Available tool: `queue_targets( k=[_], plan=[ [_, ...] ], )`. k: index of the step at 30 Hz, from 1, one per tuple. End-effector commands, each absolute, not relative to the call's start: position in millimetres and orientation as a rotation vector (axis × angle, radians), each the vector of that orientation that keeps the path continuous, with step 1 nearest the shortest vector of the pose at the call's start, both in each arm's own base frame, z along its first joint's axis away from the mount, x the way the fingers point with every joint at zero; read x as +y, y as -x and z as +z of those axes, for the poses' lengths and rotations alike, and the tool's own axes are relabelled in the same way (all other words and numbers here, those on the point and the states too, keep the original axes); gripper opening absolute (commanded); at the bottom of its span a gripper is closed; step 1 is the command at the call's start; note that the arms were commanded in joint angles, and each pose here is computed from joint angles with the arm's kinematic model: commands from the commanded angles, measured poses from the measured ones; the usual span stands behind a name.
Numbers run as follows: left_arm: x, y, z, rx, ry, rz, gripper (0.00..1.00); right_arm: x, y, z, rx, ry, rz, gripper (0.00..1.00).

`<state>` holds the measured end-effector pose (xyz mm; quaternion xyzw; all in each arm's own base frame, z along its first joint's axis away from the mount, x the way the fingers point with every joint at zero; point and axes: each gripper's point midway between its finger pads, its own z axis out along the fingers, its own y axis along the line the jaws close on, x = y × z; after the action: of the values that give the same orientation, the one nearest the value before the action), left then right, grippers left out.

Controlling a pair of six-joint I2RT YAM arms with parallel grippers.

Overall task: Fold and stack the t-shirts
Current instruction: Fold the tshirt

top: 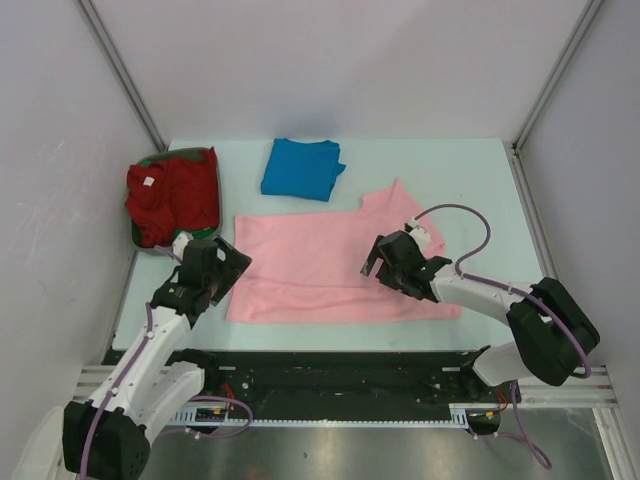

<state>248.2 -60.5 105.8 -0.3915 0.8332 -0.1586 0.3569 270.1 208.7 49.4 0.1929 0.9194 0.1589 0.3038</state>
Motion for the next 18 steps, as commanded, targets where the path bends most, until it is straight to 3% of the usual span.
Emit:
queue_targets(
  k=[1,18],
  plan=[
    [-56.0,-249.6,103.0,2.148,0.991,-0.397,1.00,221.8,-292.4,65.0,2.339,-0.523,0.498,0.99],
    [-42.7,-243.7,102.3,2.136,0.994,-0.367,1.00,258.5,-362.2,66.4,2.211,-0.534,0.524,0.97]
  ],
)
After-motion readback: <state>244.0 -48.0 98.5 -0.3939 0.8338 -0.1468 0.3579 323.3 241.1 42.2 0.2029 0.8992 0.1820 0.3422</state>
